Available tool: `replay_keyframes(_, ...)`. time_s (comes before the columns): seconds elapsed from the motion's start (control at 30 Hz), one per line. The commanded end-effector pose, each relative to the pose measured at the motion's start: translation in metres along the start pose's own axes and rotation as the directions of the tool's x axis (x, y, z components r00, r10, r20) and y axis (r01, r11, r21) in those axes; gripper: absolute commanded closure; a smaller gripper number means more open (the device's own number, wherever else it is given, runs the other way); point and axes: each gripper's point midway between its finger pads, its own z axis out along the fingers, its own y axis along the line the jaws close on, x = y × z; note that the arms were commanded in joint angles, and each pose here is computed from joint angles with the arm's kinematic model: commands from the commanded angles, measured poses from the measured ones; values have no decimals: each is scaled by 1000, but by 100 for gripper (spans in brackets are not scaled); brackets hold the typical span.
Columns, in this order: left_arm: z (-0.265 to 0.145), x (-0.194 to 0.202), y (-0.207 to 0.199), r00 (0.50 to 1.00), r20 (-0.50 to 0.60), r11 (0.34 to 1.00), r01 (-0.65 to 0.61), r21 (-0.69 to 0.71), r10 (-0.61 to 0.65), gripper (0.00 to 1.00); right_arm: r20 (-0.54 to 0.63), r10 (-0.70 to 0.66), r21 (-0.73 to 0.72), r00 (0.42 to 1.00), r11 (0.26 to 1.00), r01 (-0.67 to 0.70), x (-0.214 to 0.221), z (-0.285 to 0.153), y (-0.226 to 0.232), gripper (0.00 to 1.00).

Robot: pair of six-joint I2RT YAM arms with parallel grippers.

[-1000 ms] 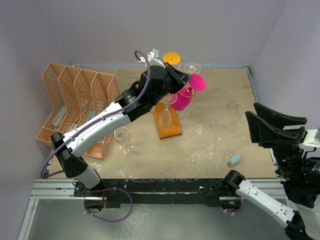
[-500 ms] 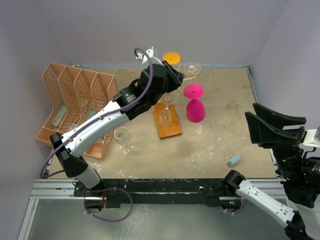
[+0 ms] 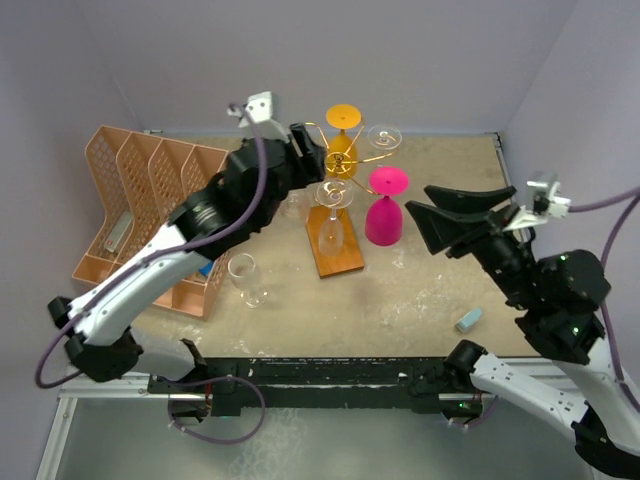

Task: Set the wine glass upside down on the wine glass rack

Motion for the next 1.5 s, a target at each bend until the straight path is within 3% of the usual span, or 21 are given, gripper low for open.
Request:
replay_keyframes(0.0, -51, -34, 49, 989, 85, 991, -114, -76, 120, 42, 6, 44, -28, 999, 999, -44, 2, 21, 8, 43)
replay_keyframes(0.2, -93, -6, 106, 993, -1, 983, -116, -142, 117, 42, -19, 93, 209, 995, 974, -87, 29, 45, -35, 43)
replay_keyframes(0.53, -104, 112, 159, 954, -287, 971, -150, -187, 92, 47, -79, 155, 340, 985, 933, -120, 65, 65, -57, 48)
replay_keyframes(0.67, -100, 133, 176, 940, -326, 951, -188, -244, 103, 47, -92, 173, 342, 981, 930, -132, 72, 64, -57, 48)
replay_keyframes(0.83, -89, 157, 192, 920, -365, 920, -261, -294, 144, 49, -109, 161, 208, 981, 969, -135, 69, 61, -34, 47)
replay_keyframes(1.2, -76, 184, 212, 891, -449, 908, -247, -340, 74, 66, -52, 164, 182, 985, 971, -152, 48, 49, -29, 47)
replay_keyframes(1.47, -68, 197, 208, 866, -497, 921, -239, -308, 59, 94, -22, 168, 171, 986, 972, -161, 35, 50, -25, 47)
